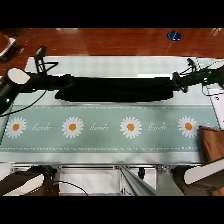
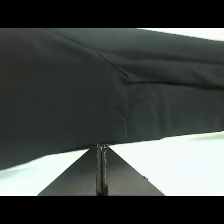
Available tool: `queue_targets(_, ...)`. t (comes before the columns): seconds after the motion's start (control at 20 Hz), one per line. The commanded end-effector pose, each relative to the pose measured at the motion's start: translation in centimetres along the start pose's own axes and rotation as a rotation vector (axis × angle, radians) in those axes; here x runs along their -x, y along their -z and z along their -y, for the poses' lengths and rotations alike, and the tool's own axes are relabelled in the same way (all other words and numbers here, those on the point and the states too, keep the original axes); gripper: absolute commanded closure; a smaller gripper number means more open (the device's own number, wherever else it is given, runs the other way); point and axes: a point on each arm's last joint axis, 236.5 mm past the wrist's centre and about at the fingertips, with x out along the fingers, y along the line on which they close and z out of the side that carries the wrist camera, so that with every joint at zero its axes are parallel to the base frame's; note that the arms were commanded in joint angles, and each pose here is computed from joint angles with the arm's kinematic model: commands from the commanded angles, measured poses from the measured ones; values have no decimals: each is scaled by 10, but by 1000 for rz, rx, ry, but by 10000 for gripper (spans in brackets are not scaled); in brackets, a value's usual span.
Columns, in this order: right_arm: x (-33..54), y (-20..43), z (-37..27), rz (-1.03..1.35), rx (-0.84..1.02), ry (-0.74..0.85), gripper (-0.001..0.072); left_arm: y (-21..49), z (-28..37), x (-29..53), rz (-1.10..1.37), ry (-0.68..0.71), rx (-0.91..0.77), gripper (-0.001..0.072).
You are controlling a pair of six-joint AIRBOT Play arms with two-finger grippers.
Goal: Fold the shirts.
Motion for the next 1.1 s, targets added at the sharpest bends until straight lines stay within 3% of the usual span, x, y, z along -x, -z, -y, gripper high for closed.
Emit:
queue_targets(0.0,59,39,-3,35,105,150,684,16,43,-20,-14,51,-84,689)
queue_targets(0.25,108,132,-40,212,171,179,684,81,130,-93,-195,147,-205,689)
queue_targets(0.5,136,188,-83,333,192,109,684,131,224,-166,-362,249,-326,689)
queue_targets(0.9,148,201,-115,384,226,17,684,276,310,-193,-686,390,-322,688)
queue_targets(1.05,148,201,-115,385,225,16,684,258,309,-190,-665,400,-320,688)
